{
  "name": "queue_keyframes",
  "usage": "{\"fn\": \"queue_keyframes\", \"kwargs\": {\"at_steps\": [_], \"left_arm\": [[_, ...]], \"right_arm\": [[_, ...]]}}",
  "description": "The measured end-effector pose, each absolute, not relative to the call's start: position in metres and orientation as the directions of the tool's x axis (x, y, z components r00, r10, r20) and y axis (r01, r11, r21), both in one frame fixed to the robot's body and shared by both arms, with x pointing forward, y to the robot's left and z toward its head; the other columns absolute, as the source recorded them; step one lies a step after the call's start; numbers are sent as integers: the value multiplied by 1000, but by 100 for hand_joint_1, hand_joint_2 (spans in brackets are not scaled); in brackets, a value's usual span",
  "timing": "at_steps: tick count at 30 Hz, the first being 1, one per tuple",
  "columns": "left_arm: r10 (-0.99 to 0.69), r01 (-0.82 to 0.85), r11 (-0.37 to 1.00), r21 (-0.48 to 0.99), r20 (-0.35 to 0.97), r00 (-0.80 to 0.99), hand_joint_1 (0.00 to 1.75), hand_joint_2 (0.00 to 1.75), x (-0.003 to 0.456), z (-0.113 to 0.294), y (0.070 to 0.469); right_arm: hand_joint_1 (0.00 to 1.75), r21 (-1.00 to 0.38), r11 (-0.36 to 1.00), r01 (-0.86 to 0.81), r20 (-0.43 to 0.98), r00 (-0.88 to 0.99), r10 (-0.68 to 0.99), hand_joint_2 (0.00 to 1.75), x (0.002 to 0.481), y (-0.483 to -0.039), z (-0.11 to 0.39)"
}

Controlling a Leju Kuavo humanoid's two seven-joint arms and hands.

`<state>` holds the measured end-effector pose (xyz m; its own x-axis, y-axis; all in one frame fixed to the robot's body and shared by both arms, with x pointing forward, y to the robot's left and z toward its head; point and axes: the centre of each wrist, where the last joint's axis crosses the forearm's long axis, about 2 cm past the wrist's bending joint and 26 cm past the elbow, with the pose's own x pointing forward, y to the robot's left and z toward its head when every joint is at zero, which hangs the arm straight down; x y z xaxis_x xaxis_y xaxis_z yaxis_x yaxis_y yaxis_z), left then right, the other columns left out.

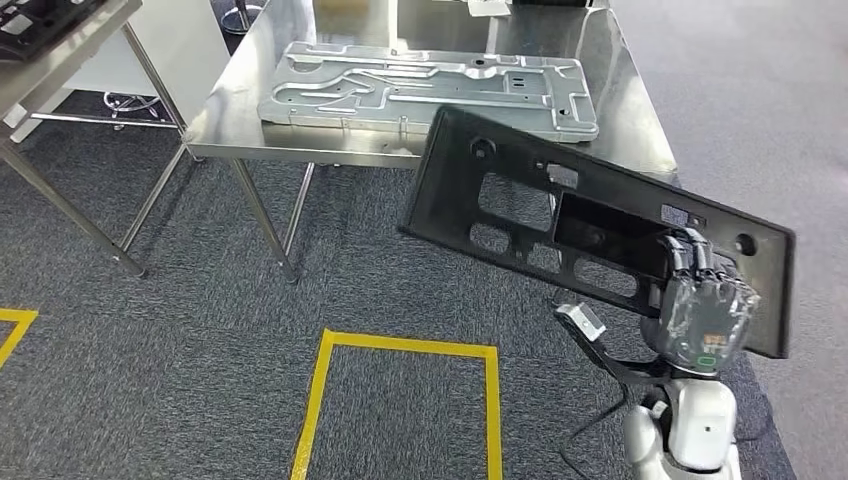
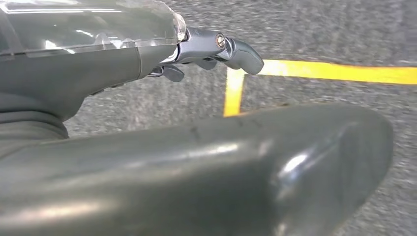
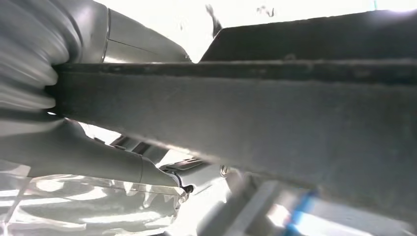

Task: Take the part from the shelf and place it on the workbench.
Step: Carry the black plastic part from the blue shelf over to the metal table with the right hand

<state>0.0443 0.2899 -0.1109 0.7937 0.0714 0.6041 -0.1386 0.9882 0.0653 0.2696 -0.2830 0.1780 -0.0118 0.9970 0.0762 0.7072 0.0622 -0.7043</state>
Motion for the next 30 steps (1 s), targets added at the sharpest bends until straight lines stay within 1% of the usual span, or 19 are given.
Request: {"fn": "queue_keyframes", "kwargs": {"at_steps": [1,2,4,5,6,7,8,9,10,11,14,16,23,30], "left_arm": [[72,-138,988,63,605,793,0,0,45,-111,289],[72,-137,989,61,607,792,0,0,46,-111,289],[72,-135,989,56,612,788,0,0,49,-110,289],[72,-133,990,55,614,786,0,0,49,-110,289],[70,-130,990,54,616,784,0,0,50,-110,289],[66,-126,991,53,618,783,0,0,51,-110,289],[61,-119,991,54,619,783,0,0,52,-110,290],[55,-113,992,55,619,784,0,0,52,-110,290],[50,-106,993,56,617,786,0,0,51,-110,289],[44,-100,993,57,614,788,0,0,50,-110,289],[33,-88,994,62,607,794,0,0,48,-110,291],[28,-84,994,65,603,797,0,0,48,-111,292],[25,-81,995,65,611,791,0,0,54,-110,293],[29,-82,995,60,604,796,0,0,50,-110,291]], "right_arm": [[175,-717,140,683,138,-58,989,175,271,-271,177],[175,-724,250,643,226,-122,967,175,271,-259,175],[175,-680,528,509,469,-253,846,175,271,-238,172],[175,-606,675,421,606,-306,734,175,272,-228,170],[175,-502,796,337,723,-342,600,175,273,-220,169],[175,-382,884,270,810,-363,461,175,274,-213,169],[175,-268,938,222,866,-370,335,175,276,-207,169],[175,-190,962,194,894,-371,251,175,278,-202,170],[175,-152,972,181,906,-368,210,175,281,-198,172],[175,-158,971,181,905,-367,216,175,284,-195,174],[175,-301,929,216,848,-385,364,175,294,-190,183],[175,-360,905,227,815,-395,424,175,302,-186,189],[175,-422,871,252,750,-443,491,175,320,-176,211],[175,-528,799,289,676,-426,601,175,320,-173,210]]}}
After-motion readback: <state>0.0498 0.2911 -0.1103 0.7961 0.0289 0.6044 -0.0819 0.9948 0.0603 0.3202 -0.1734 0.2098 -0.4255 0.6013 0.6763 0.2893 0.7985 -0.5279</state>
